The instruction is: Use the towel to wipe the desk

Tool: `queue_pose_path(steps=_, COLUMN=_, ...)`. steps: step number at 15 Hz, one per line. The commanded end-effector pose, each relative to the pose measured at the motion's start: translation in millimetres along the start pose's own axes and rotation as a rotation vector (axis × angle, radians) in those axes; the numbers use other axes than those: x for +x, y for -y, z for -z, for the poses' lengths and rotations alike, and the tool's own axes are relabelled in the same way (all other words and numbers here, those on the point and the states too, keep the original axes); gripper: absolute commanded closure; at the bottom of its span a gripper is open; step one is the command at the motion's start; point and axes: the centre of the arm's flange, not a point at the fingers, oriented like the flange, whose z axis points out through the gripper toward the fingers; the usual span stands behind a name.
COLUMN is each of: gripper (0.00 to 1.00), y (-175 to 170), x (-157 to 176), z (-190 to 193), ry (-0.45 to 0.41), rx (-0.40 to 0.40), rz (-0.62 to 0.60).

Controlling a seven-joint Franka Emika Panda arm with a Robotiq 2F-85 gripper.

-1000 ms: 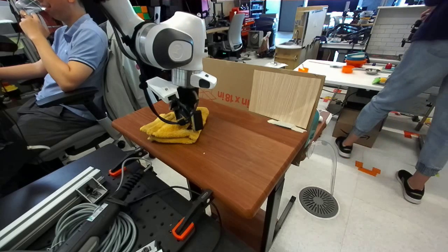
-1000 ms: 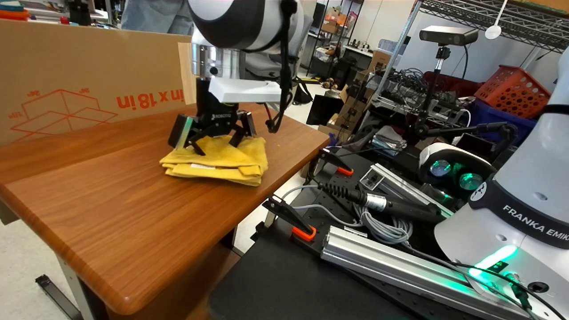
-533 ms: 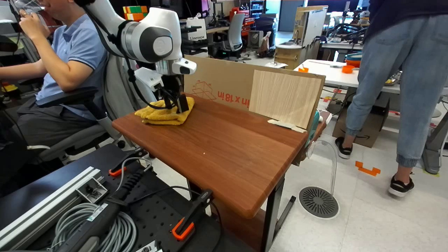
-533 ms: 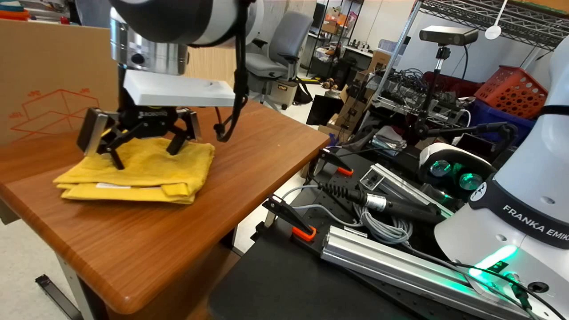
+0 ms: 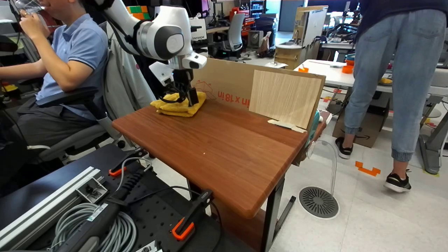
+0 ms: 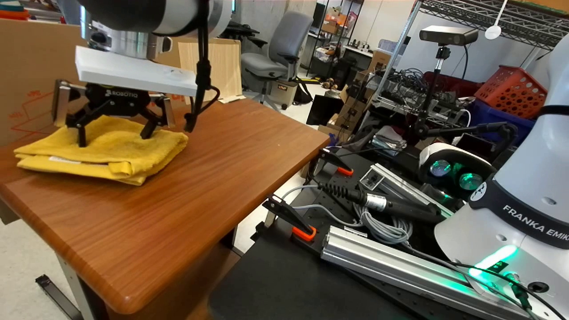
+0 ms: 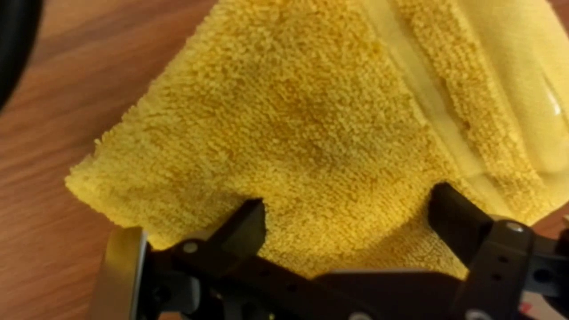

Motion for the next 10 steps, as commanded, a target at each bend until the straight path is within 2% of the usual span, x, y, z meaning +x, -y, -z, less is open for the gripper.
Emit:
queue_pose_path(steps=1, gripper=0.0, y=-37, x=40, z=-10, ry=-0.016, rx=-0.004, rz=-0.149)
queue_pose_path(steps=4, gripper=0.0, y=-91, x=30, z=-8, ry=0.006, rx=-0.051, rz=-0.207)
queue_pose_path(steps=7, gripper=0.0, y=-148, x=4, z=-3, ry=0.049, rx=-0.108, rz=-0.232)
queue_pose_path(steps=10, gripper=0.0, y=-204, x=-19, z=7, ry=0.089, rx=-0.134, rz=-0.309)
